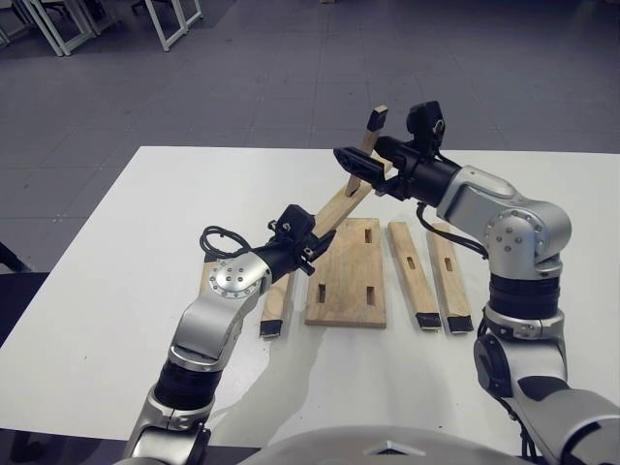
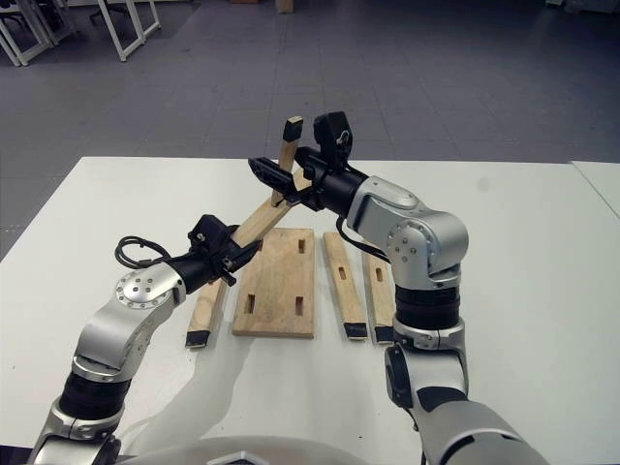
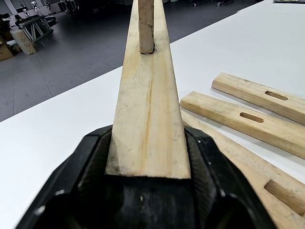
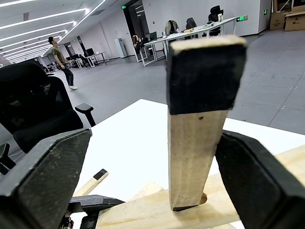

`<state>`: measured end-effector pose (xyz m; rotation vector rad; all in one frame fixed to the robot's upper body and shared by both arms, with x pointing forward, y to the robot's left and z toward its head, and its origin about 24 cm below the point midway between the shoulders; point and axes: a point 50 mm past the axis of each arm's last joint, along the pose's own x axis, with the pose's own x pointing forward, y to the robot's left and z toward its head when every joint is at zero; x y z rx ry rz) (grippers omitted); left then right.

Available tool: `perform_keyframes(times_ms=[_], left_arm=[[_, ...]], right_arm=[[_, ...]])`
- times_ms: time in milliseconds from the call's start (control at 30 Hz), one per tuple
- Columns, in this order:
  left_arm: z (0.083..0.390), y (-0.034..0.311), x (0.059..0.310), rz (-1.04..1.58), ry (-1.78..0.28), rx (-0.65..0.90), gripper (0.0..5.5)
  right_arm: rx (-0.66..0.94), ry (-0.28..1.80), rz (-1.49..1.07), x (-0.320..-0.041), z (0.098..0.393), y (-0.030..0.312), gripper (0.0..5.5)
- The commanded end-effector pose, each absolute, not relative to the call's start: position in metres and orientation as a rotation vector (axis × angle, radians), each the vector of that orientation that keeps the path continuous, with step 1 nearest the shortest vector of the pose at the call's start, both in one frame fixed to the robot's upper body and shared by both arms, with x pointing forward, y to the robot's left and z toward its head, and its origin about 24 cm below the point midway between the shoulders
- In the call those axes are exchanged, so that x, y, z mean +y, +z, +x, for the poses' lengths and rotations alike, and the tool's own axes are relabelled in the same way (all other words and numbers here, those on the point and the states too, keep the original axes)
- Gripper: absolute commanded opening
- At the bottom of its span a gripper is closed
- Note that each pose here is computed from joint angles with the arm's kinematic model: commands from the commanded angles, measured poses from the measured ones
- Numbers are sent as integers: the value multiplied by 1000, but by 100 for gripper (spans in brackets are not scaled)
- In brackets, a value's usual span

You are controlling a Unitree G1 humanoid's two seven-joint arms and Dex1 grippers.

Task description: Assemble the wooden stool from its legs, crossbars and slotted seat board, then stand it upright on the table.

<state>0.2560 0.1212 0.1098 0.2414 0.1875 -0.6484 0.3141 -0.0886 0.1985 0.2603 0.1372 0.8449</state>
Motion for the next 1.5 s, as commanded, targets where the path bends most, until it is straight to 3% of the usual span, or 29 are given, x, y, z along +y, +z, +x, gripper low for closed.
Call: perform_keyframes(times_ms=[33,500,833,1067,1167,1367,1500], left_arm=[[258,114,120,249,-639,170,206],[257,113,119,246,-641,170,206],[257,114,120,247,-642,168,206],[259,118,118,244,-639,149,205],[258,114,118,244,-646,166,205],[232,63,129,261,-670,413,205],[222,49,138,240,-650,466,205]], right_arm=[[100,832,257,-88,318,208,383],[63,778,159,-94,323,204,131],[52,743,57,-104,332,198,131],[188,844,24,-96,319,161,131],[186,849,65,-93,316,161,131],[114,789,73,-107,324,185,131],[132,793,81,-108,323,183,131]])
